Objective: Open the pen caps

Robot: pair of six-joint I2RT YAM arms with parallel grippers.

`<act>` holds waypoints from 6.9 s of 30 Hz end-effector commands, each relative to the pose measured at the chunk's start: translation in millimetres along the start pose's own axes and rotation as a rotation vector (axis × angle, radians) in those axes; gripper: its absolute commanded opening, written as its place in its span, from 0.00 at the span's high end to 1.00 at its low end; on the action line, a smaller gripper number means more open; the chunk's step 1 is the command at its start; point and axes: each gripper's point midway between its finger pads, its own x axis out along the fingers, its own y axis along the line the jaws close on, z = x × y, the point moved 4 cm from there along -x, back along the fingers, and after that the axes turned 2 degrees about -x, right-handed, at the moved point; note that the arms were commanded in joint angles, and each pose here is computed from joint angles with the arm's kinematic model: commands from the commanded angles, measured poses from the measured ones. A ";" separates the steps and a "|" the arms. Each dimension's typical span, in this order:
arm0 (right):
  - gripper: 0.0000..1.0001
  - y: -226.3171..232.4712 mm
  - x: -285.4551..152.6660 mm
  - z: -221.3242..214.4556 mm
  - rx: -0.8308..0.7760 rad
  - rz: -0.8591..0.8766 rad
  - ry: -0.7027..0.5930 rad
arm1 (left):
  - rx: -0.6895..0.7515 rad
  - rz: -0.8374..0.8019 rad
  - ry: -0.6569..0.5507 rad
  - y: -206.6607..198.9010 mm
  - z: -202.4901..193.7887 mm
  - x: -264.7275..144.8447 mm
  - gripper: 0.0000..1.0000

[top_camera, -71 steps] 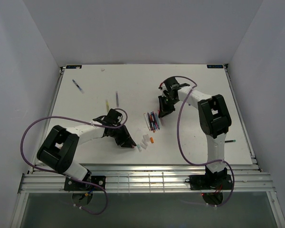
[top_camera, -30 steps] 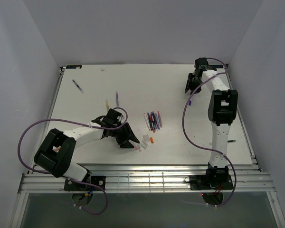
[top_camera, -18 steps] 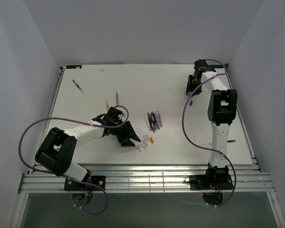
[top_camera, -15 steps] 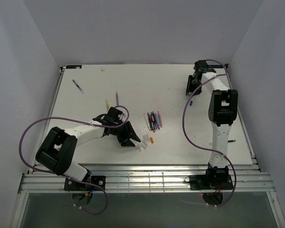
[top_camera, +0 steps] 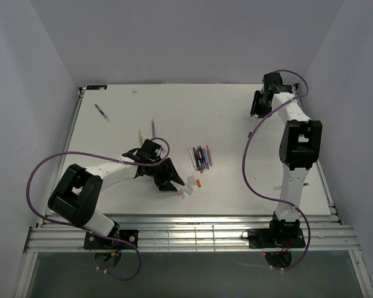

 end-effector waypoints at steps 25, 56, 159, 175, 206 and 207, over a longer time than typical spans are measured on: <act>0.92 7.4 28.2 -82.1 0.020 0.023 0.301 | 0.089 -0.094 -0.069 -33.3 -11.9 -45.9 0.43; 0.92 233.1 -188.9 -175.4 -0.010 0.844 0.276 | 0.276 -0.261 -0.124 -135.9 -7.1 -39.6 0.43; 0.42 272.9 -207.5 -188.7 -0.170 0.826 0.350 | 0.347 -0.073 -0.476 -84.8 -9.7 -82.7 1.00; 0.42 309.4 -198.6 -197.4 -0.049 0.951 0.474 | 0.373 -0.119 -0.497 -99.4 -8.2 -89.9 1.00; 0.92 300.5 -182.6 -175.1 -0.189 0.951 0.337 | 0.238 -0.284 -0.326 -82.5 -32.5 -100.3 1.00; 0.92 300.2 -180.8 -177.8 -0.211 0.867 0.327 | 0.226 -0.237 -0.418 -85.7 -20.8 -109.1 1.00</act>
